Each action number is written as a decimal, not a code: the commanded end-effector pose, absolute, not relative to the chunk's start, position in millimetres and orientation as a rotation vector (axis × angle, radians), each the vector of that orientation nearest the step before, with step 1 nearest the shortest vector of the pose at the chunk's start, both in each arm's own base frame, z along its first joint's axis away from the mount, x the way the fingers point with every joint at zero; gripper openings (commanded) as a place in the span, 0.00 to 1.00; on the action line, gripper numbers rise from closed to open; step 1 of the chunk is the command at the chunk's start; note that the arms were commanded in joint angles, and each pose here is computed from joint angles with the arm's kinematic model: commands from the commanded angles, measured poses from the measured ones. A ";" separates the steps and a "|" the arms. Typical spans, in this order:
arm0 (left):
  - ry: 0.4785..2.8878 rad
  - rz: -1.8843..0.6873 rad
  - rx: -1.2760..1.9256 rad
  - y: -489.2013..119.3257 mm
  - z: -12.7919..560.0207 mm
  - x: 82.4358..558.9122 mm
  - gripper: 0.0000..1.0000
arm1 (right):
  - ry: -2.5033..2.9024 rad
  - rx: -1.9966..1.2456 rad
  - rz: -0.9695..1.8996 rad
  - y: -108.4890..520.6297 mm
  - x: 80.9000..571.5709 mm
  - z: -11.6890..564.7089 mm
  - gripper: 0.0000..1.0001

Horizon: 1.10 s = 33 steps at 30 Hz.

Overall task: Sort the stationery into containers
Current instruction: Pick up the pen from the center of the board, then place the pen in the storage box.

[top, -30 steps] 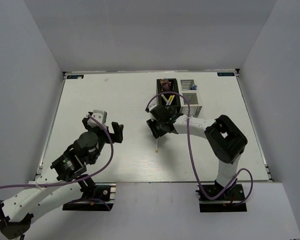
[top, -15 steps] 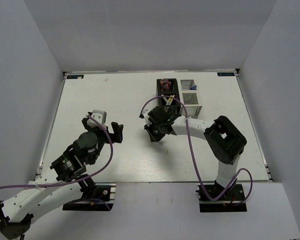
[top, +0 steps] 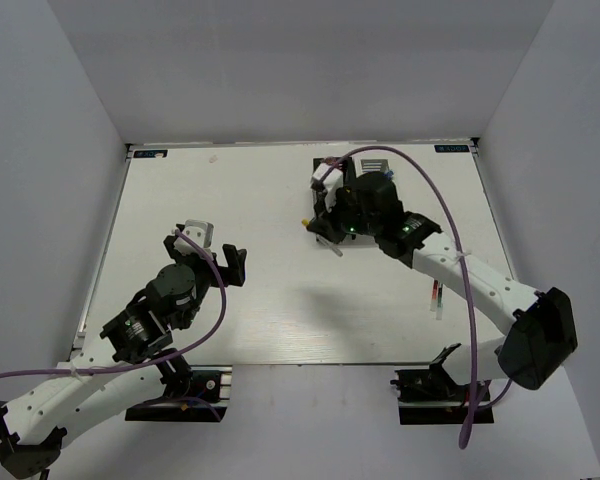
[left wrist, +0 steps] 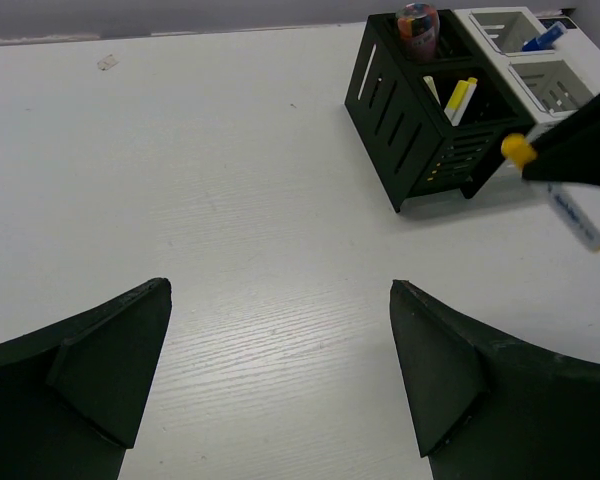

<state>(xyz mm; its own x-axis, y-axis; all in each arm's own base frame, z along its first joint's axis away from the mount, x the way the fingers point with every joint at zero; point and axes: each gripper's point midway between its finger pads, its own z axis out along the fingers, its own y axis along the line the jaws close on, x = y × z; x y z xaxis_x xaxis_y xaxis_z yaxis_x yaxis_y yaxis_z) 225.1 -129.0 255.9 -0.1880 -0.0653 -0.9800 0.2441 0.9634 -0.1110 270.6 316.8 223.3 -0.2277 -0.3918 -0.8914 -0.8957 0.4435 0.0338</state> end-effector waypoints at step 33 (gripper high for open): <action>1.757 -0.244 0.166 -130.9 250.9 228.7 1.00 | 1.385 -1.065 0.747 290.5 464.4 243.9 0.00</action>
